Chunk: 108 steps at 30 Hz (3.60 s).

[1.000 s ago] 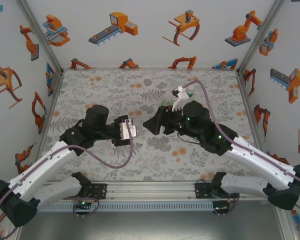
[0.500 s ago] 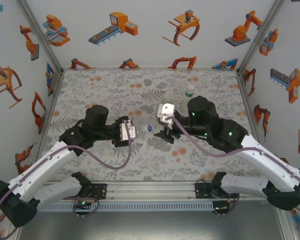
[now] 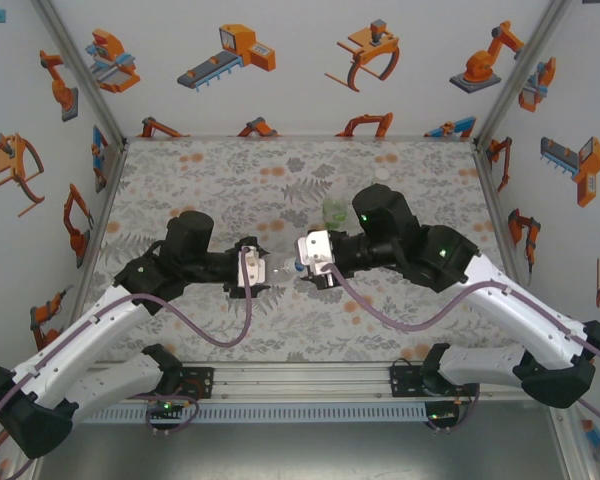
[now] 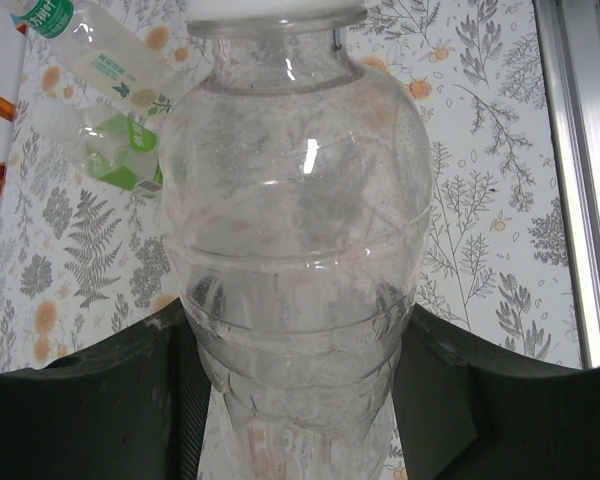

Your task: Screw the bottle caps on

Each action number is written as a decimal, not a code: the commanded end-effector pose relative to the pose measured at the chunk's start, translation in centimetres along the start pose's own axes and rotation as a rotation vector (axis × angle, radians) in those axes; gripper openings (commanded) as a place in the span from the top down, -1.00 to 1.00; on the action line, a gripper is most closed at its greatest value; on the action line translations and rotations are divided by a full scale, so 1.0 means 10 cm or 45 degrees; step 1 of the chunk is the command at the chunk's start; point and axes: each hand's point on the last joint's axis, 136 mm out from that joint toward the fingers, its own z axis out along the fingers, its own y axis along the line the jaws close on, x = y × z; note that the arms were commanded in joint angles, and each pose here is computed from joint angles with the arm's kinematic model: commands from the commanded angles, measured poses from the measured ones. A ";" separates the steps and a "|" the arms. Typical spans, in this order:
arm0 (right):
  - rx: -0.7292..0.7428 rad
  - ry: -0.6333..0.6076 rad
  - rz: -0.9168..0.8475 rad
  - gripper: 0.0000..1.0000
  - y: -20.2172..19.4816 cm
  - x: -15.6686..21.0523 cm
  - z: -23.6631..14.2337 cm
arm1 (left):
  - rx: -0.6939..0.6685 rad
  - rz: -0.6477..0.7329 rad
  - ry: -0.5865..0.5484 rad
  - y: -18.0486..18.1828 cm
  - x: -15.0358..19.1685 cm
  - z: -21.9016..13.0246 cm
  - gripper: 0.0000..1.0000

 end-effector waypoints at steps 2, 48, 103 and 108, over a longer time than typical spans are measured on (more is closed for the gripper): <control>0.001 -0.089 -0.042 0.07 0.00 -0.11 -0.02 | 0.040 0.031 -0.045 -0.08 -0.06 -0.02 1.00; 0.743 -0.376 2.005 1.00 -0.80 0.62 -0.03 | -0.142 0.010 0.087 0.17 0.10 -0.04 1.00; 0.088 -0.290 0.014 0.09 -0.04 -0.30 -0.05 | 0.014 0.059 -0.041 -0.08 -0.07 -0.07 1.00; 0.087 -0.273 0.026 0.11 -0.06 -0.27 -0.02 | 0.012 0.059 -0.040 -0.08 -0.07 -0.07 1.00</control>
